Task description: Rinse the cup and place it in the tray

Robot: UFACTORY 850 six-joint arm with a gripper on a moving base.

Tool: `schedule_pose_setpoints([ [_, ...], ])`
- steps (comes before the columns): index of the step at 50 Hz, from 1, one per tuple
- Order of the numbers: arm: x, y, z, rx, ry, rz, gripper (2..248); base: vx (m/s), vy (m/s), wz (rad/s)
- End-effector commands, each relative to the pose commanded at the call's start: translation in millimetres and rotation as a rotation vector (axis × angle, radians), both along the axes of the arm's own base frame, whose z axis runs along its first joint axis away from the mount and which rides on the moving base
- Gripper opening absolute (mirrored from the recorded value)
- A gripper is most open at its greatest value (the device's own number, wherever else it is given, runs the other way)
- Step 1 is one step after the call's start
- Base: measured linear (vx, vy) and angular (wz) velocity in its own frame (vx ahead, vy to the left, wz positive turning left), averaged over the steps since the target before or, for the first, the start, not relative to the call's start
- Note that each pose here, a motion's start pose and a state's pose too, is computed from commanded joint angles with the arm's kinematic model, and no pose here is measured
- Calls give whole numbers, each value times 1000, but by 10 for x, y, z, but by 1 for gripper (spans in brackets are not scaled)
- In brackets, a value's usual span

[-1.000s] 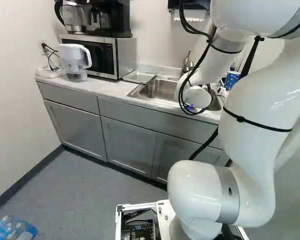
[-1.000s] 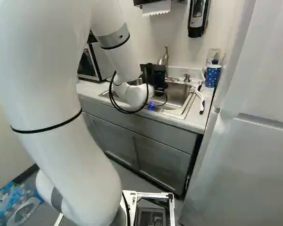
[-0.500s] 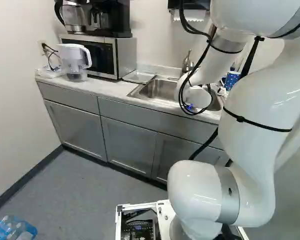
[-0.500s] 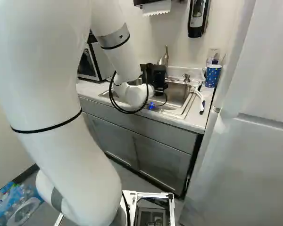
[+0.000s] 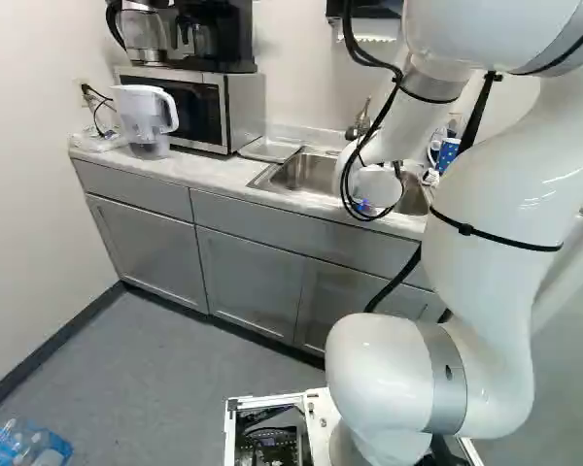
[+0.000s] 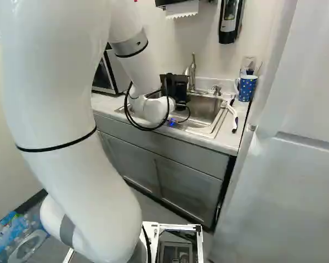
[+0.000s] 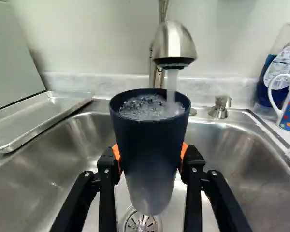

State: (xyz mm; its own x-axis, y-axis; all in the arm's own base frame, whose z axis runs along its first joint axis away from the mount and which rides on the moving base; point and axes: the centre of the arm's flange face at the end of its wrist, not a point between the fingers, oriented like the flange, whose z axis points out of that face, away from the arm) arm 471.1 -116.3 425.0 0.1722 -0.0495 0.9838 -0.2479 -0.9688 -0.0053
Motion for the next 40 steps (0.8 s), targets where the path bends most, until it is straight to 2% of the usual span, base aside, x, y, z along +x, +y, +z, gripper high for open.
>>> schedule_pose_setpoints([
  [18, 93, 262, 10, -1, -3, 57, 126, 0, 0, 0],
  [40, 226, 579, 219, -9, -49, 124, 126, 0, 0, 0],
])
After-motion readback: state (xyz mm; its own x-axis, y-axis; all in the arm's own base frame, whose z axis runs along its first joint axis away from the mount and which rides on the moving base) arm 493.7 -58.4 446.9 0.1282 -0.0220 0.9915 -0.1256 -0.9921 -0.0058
